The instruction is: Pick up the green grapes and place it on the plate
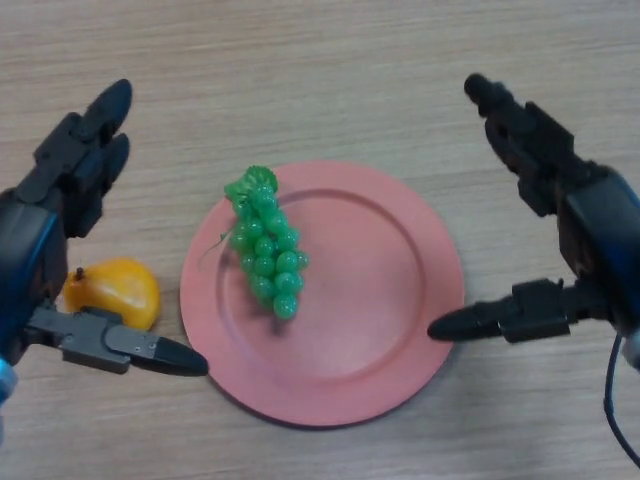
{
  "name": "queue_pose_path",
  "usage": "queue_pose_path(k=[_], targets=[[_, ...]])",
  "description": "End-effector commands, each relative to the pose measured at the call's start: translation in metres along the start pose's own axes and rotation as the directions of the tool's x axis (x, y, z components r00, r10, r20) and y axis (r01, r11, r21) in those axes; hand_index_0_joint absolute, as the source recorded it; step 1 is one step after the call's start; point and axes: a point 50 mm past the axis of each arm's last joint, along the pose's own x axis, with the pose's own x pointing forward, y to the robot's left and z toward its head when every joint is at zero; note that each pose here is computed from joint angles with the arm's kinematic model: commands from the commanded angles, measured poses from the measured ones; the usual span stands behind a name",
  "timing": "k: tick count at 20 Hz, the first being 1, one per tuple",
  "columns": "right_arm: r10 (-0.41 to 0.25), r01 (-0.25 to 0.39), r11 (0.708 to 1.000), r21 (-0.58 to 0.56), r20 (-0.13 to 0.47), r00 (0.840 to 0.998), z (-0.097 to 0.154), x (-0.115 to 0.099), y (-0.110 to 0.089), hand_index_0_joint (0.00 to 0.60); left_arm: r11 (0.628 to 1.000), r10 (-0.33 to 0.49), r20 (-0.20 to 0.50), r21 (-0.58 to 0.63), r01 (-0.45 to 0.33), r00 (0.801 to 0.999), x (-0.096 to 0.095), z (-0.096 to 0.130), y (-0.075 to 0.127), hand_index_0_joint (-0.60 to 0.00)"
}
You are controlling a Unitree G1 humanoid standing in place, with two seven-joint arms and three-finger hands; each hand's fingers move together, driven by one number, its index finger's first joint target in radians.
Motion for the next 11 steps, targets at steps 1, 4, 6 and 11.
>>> queue_pose_path(k=[1,4,6,11], targets=[[-0.023,0.027,1.0,-0.014,0.229,0.973,0.034,-0.011,-0.013,0.0,0.996,0.059,0.167,0.062,-0.07,0.984,-0.001,0.031,0.005,0.0],[-0.022,0.02,1.0,0.009,0.212,0.977,0.036,-0.019,-0.013,0.0,0.996,0.066,0.156,0.052,-0.075,0.986,0.0,0.035,0.0,0.0],[-0.03,0.022,0.999,0.039,0.206,0.978,0.039,-0.023,-0.013,0.0,0.996,0.058,0.177,0.062,-0.07,0.982,0.001,0.041,-0.001,0.0],[0.045,-0.05,0.998,0.023,0.199,0.979,0.043,-0.023,-0.002,0.0,0.991,0.08,0.156,0.091,-0.095,0.984,0.0,0.04,-0.002,0.0]])
